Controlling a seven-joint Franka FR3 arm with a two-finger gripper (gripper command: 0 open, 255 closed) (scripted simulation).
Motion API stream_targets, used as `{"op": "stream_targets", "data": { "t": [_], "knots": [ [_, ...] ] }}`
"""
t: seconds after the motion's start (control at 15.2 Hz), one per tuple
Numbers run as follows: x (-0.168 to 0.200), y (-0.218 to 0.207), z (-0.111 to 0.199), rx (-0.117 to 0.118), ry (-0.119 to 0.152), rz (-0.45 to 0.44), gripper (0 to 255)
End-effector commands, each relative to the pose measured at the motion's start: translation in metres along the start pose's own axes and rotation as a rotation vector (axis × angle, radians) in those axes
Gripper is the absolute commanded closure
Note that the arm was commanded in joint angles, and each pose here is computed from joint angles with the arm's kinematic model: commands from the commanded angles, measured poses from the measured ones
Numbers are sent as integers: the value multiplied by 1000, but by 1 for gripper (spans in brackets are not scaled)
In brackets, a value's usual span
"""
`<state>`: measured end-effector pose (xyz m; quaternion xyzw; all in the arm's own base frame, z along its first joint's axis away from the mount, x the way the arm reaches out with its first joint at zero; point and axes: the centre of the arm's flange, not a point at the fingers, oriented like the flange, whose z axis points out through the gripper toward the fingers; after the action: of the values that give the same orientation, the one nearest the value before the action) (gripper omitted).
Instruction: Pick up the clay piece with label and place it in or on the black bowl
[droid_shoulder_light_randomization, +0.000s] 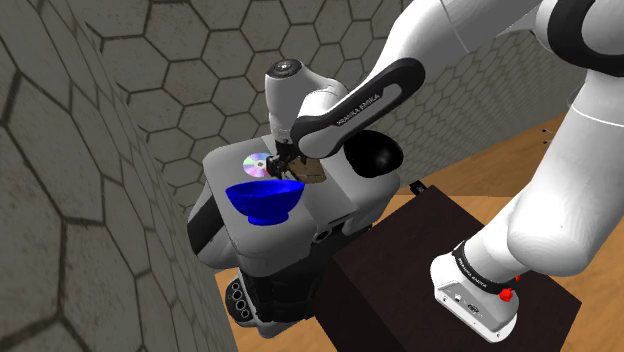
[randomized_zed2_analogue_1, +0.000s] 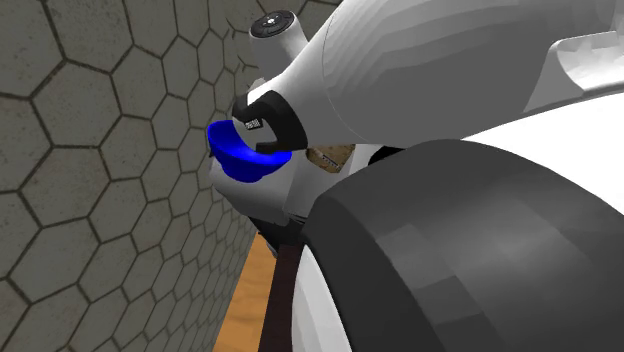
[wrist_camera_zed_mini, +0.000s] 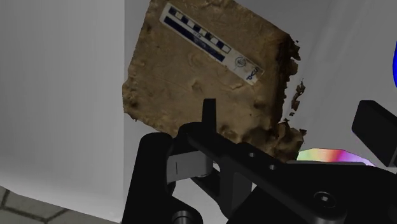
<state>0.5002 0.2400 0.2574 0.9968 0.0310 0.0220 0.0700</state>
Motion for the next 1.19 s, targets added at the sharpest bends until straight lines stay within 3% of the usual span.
{"op": "stream_targets", "data": {
  "t": [0.0,0.33,0.4,1.12],
  "knots": [
    [-3,-1,5,-5,-13,-7,0],
    [-3,-1,5,-5,-13,-7,0],
    [-3,-1,5,-5,-13,-7,255],
    [-3,1,-6,-5,-13,-7,255]
  ]
}}
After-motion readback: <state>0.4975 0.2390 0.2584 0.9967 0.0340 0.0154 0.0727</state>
